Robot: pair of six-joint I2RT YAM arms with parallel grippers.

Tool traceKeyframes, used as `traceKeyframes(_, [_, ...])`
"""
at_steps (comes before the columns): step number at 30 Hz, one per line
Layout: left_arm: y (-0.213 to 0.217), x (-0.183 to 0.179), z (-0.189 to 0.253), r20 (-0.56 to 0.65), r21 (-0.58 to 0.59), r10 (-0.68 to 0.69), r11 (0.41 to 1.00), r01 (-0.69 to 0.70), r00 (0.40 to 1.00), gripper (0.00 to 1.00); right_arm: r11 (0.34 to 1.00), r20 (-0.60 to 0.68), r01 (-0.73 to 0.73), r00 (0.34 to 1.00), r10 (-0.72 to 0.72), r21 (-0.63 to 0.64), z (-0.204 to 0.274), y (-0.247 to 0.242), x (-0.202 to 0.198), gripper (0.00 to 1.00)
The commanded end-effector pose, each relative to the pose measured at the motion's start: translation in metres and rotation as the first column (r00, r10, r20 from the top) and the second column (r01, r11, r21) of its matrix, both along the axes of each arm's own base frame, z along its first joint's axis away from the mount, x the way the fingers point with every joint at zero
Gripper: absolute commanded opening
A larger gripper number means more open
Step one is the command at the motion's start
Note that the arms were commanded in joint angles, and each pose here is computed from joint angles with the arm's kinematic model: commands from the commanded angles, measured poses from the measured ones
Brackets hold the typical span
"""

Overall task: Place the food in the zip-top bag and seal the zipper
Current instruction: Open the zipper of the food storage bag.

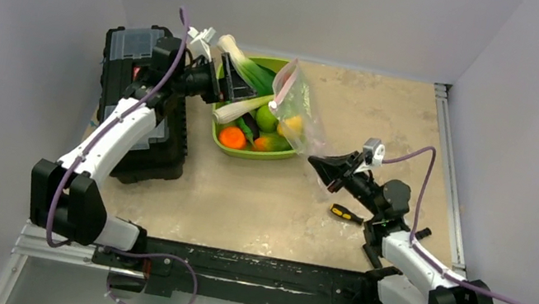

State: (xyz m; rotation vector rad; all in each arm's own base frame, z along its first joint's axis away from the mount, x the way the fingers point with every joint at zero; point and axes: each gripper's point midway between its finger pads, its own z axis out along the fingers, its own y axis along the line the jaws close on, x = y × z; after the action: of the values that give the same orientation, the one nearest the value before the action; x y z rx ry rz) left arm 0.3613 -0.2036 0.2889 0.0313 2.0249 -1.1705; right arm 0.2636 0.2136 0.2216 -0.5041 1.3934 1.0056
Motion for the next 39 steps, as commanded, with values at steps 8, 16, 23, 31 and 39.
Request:
traceKeyframes(8, [-0.005, 0.000, 0.014, -0.113, -0.094, -0.009, 0.996, -0.002, 0.994, 0.92, 0.998, 0.063, -0.030, 0.997, 0.033, -0.050, 0.001, 0.001, -0.012, 0.00])
traceKeyframes(16, [-0.006, 0.000, 0.021, -0.165, -0.195, -0.031, 0.981, -0.002, 0.986, 0.93, 0.996, 0.060, -0.052, 0.997, 0.056, -0.066, -0.003, 0.009, -0.011, 0.00])
traceKeyframes(23, [-0.008, 0.002, 0.017, -0.178, -0.202, -0.042, 0.979, 0.005, 0.983, 0.93, 0.995, 0.067, -0.061, 0.996, 0.067, -0.085, -0.004, 0.015, -0.014, 0.00])
traceKeyframes(31, [-0.027, 0.001, -0.009, -0.266, -0.198, -0.099, 0.979, 0.047, 0.959, 0.74, 0.994, 0.075, -0.065, 0.995, 0.072, -0.092, -0.002, 0.020, -0.015, 0.00])
traceKeyframes(39, [-0.047, -0.014, -0.016, -0.239, -0.100, -0.158, 0.986, 0.137, 0.958, 0.41, 0.993, 0.074, -0.047, 0.996, 0.055, -0.107, -0.002, 0.025, -0.014, 0.00])
